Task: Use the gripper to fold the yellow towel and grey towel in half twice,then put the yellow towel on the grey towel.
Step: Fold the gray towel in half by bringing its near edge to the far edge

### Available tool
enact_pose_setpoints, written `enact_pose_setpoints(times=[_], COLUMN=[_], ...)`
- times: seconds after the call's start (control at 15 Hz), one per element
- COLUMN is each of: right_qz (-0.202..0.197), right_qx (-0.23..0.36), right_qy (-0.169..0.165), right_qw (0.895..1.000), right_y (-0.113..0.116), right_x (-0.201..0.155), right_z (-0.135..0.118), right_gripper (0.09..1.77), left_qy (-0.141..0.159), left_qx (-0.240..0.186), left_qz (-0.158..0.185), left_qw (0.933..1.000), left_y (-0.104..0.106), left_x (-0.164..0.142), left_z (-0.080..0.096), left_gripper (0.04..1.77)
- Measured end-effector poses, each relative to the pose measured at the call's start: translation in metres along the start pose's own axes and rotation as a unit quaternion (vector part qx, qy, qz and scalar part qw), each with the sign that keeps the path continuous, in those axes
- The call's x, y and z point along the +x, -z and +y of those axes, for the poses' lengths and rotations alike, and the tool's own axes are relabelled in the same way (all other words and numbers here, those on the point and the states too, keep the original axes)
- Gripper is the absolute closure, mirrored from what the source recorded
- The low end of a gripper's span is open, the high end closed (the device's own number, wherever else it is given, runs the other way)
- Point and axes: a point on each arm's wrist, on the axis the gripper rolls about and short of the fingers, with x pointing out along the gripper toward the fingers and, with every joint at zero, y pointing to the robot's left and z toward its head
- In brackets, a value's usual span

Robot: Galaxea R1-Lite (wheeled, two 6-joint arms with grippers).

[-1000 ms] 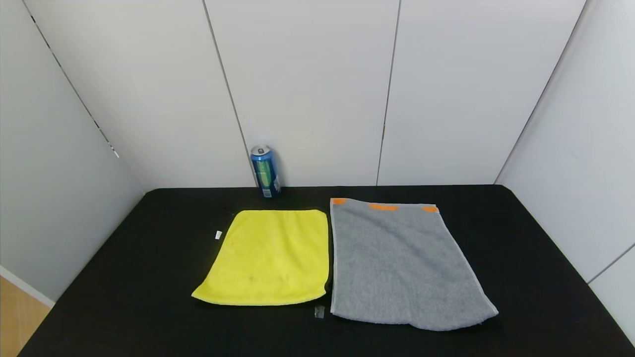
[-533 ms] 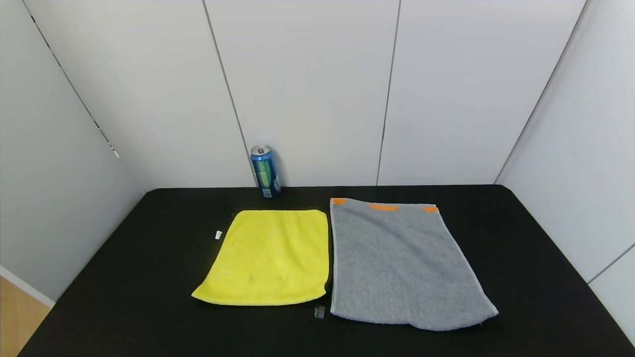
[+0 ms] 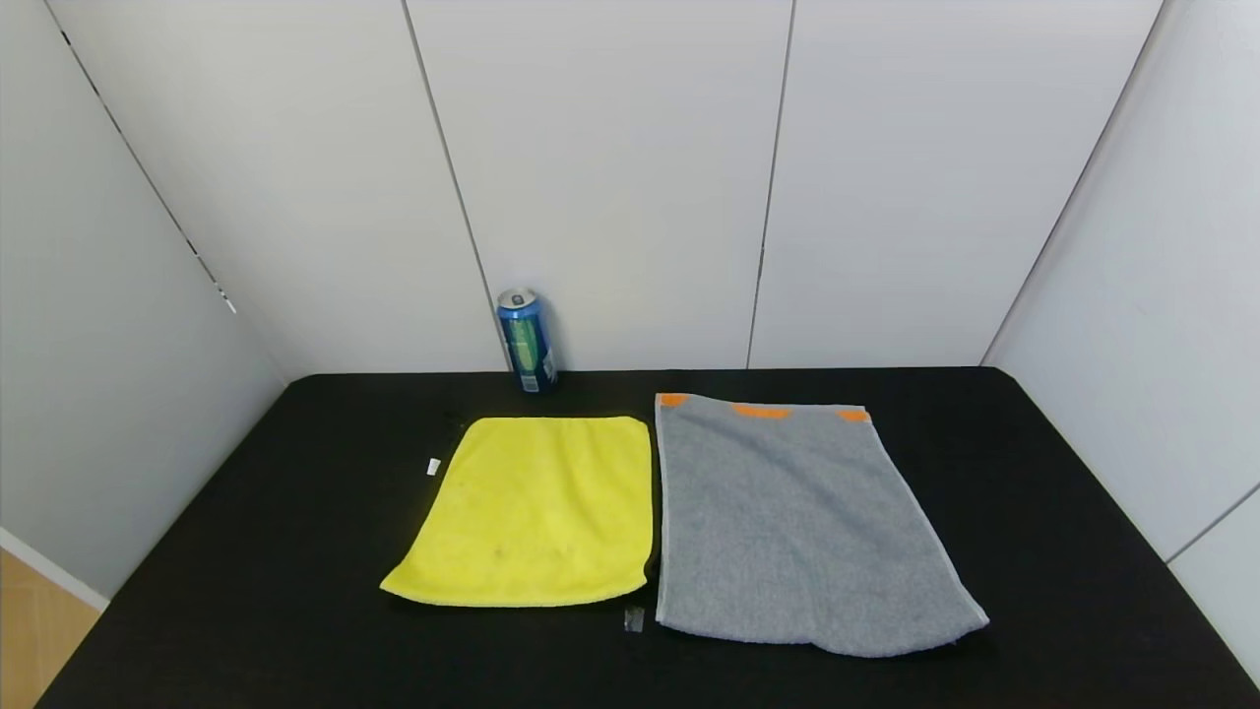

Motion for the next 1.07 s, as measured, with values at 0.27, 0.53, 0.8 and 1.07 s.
enact_pose_setpoints(times=[0.27, 0.53, 0.8, 1.07], right_qz=[-0.015, -0.043, -0.052, -0.052], right_qx=[0.016, 0.032, 0.032, 0.033], right_qy=[-0.006, -0.031, -0.038, -0.051], right_qw=[1.0, 0.998, 0.997, 0.997], right_y=[-0.009, -0.047, -0.087, -0.14], right_x=[-0.003, -0.016, -0.016, -0.005], right_z=[0.001, 0.003, 0.004, 0.004], right_gripper=[0.15, 0.15, 0.15, 0.15], left_qy=[0.015, 0.048, 0.076, 0.082], left_qx=[0.002, 0.004, 0.006, 0.006], left_qz=[-0.027, -0.042, -0.049, -0.028], left_qw=[0.9995, 0.9979, 0.9959, 0.9962], left_y=[-0.016, -0.039, -0.071, -0.118], left_x=[-0.004, -0.015, -0.018, -0.001], left_z=[-0.001, -0.003, -0.006, -0.008], left_gripper=[0.09, 0.09, 0.09, 0.09])
